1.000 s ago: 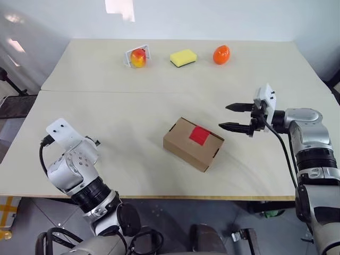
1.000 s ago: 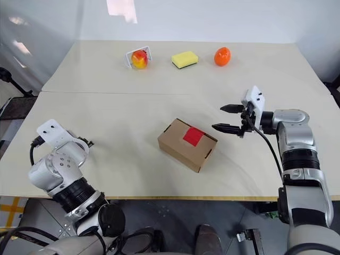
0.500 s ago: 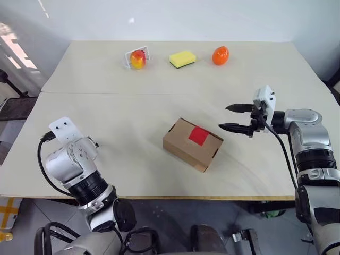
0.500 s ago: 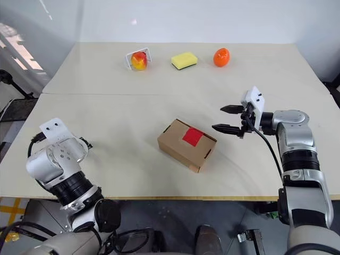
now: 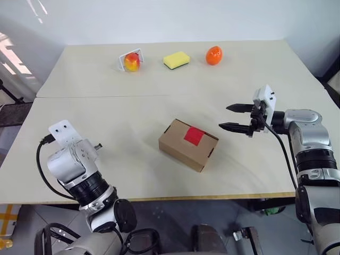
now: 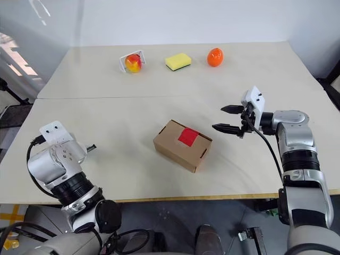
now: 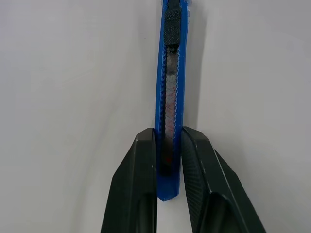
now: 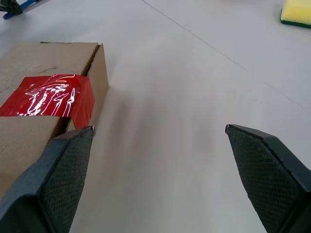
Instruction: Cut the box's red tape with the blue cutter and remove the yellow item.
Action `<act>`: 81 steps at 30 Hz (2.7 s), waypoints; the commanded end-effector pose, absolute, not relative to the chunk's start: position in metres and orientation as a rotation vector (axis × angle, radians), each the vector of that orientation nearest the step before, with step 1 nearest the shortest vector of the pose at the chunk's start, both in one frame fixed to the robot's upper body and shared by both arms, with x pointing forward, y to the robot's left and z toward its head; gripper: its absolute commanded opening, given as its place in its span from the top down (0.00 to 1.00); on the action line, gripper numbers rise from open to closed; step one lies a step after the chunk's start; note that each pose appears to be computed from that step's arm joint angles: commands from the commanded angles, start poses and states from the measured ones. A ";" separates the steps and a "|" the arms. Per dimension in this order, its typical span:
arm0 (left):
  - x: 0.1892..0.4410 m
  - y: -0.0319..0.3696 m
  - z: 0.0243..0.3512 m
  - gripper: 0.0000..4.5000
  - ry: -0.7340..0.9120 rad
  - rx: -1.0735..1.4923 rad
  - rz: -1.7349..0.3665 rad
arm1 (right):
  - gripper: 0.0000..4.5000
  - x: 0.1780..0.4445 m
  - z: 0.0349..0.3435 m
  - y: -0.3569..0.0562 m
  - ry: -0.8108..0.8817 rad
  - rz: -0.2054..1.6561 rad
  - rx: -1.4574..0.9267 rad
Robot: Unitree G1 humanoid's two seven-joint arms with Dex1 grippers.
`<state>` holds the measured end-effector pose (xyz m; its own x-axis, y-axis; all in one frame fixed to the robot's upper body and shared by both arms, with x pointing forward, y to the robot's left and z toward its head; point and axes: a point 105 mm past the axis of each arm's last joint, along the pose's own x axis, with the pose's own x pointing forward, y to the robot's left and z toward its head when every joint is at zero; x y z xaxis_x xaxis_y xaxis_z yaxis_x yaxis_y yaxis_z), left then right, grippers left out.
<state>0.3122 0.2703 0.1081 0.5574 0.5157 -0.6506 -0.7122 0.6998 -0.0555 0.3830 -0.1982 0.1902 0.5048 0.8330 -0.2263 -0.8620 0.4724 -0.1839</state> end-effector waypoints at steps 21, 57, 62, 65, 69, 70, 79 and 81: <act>0.276 0.301 0.081 0.91 0.793 -0.030 0.430 | 0.00 0.366 0.233 -0.169 -0.032 1.116 -0.333; 0.293 0.270 0.072 0.35 0.768 -0.221 0.232 | 0.00 0.361 0.239 -0.178 -0.010 1.098 -0.380; 0.291 0.279 0.065 0.58 0.815 -0.185 0.265 | 0.00 0.360 0.239 -0.177 -0.008 1.100 -0.381; 0.292 0.280 0.065 0.69 0.823 -0.186 0.260 | 0.00 0.360 0.239 -0.177 -0.008 1.099 -0.379; 0.295 0.280 0.066 0.90 0.819 -0.190 0.247 | 0.00 0.360 0.240 -0.177 -0.007 1.097 -0.380; 0.296 0.279 0.066 0.92 0.818 -0.189 0.245 | 0.00 0.360 0.240 -0.178 -0.008 1.097 -0.380; 0.296 0.277 0.070 0.92 0.819 -0.166 0.207 | 0.00 0.361 0.239 -0.177 -0.006 1.094 -0.380; 0.296 0.275 0.073 0.92 0.814 -0.153 0.191 | 0.00 0.361 0.240 -0.177 -0.009 1.094 -0.380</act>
<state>0.3103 0.2799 0.1077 0.7743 0.1525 -0.6142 -0.2294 0.9721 -0.0478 0.3642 -0.1759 0.2243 0.4586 0.8663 -0.1980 -0.8781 0.4075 -0.2506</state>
